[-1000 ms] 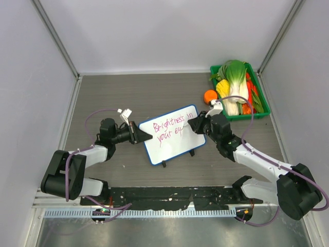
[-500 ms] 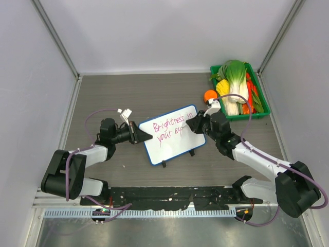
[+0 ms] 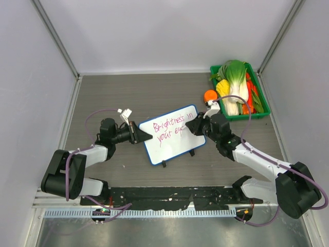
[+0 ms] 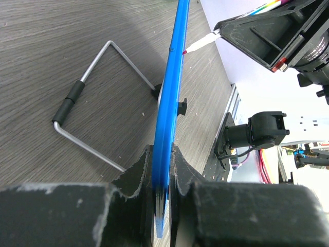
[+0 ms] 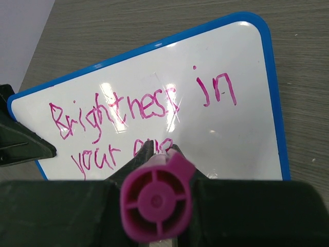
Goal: Write a sentence on the whiteboard
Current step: Write with the whiteboard marker on the whiteboard.
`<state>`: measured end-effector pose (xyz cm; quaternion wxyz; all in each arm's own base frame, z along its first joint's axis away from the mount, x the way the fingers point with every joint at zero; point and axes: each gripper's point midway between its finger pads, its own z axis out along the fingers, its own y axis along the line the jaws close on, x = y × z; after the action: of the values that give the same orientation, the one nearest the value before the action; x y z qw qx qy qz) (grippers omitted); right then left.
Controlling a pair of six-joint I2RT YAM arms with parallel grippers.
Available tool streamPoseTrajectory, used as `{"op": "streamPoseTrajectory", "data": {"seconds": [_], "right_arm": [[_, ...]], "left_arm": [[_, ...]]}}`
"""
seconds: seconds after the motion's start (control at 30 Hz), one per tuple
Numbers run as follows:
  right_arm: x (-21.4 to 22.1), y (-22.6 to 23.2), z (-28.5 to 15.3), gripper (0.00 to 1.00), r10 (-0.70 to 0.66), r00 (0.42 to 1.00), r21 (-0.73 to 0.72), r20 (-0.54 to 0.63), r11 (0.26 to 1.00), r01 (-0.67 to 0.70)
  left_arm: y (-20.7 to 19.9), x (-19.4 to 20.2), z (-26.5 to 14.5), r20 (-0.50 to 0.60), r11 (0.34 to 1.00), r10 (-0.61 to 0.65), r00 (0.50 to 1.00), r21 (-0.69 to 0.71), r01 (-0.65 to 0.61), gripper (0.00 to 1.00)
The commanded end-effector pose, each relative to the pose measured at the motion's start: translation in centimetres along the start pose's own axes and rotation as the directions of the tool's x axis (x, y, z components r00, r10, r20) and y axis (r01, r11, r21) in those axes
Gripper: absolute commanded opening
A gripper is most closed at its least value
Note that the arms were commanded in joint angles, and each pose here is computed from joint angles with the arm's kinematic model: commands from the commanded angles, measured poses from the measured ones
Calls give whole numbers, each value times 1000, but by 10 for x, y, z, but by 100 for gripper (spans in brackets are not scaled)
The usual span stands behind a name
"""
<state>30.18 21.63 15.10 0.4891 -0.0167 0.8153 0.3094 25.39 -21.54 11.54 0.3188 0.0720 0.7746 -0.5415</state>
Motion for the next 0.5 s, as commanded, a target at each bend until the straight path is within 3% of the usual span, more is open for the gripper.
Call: {"op": "streamPoseTrajectory", "data": {"seconds": [0.0,0.47], "right_arm": [[12,-10,-3,1,-7,1000,33,-30,999,8],[7,-29,-7,1,-15,1000,127,11,992,13]], "left_arm": [[23,8,1,-14,996,24,1000,-91,-25,0],[24,9,1,-16,995,22,1000,-93,-24,0]]}}
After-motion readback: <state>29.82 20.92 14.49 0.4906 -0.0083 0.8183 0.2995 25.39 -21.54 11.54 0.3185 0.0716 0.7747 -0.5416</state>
